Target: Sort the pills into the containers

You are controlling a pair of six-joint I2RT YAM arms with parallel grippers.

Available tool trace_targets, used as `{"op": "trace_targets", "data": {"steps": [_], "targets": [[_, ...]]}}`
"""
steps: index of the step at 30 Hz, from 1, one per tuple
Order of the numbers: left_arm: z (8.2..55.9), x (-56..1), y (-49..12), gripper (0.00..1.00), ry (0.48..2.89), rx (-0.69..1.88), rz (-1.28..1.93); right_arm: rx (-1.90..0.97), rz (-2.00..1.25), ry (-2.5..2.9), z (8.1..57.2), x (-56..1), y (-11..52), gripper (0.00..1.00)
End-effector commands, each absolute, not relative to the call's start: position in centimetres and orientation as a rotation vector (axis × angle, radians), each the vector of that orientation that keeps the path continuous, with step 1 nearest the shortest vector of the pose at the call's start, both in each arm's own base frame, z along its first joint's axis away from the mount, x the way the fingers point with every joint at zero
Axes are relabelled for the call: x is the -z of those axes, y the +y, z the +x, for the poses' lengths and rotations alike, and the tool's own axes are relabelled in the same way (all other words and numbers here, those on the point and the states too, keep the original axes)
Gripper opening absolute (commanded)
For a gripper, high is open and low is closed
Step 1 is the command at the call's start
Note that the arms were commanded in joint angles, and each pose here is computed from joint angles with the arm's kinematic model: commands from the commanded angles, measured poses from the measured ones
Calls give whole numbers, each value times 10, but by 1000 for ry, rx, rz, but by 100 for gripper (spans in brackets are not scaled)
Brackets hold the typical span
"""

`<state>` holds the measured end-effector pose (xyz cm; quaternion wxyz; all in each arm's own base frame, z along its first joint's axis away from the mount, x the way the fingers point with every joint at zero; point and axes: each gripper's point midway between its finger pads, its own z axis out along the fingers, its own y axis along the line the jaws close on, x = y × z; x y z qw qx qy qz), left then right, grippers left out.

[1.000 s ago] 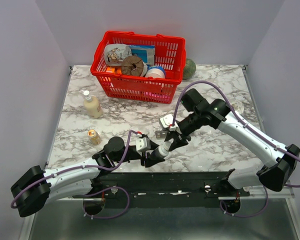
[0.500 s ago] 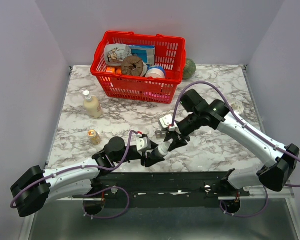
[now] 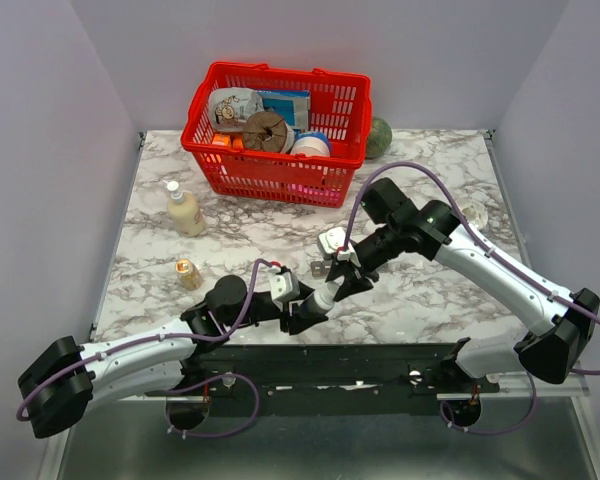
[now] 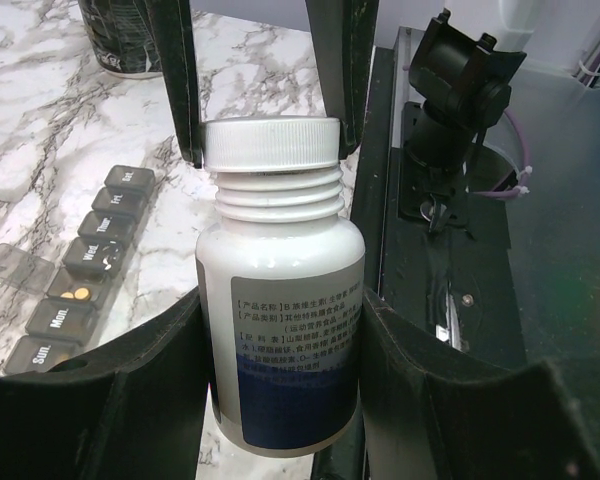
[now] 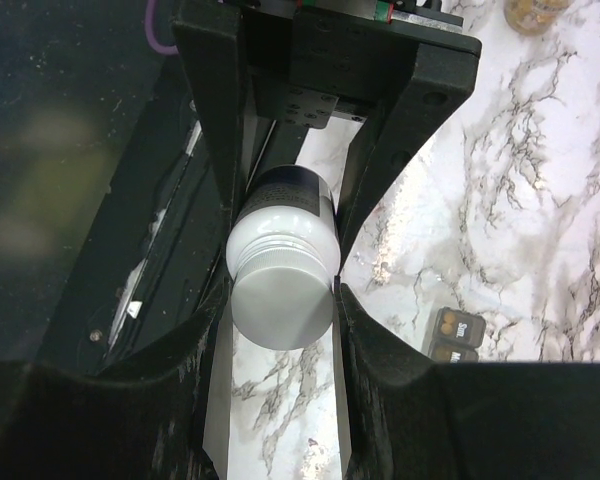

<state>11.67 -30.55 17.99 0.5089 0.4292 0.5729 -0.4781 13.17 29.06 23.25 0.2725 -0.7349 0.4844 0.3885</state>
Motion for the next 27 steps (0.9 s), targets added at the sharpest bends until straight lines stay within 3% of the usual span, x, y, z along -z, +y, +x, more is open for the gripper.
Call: {"op": "trace_targets", "data": {"steps": [1,27], "targets": [[130,-248,-302,0,1183,1151,859,-1126,-2016,1316,114,-222,289,21],[126,-239,-303,0,1207,1164,898,-1136,-1995,1293,117,-248,288,25]]}}
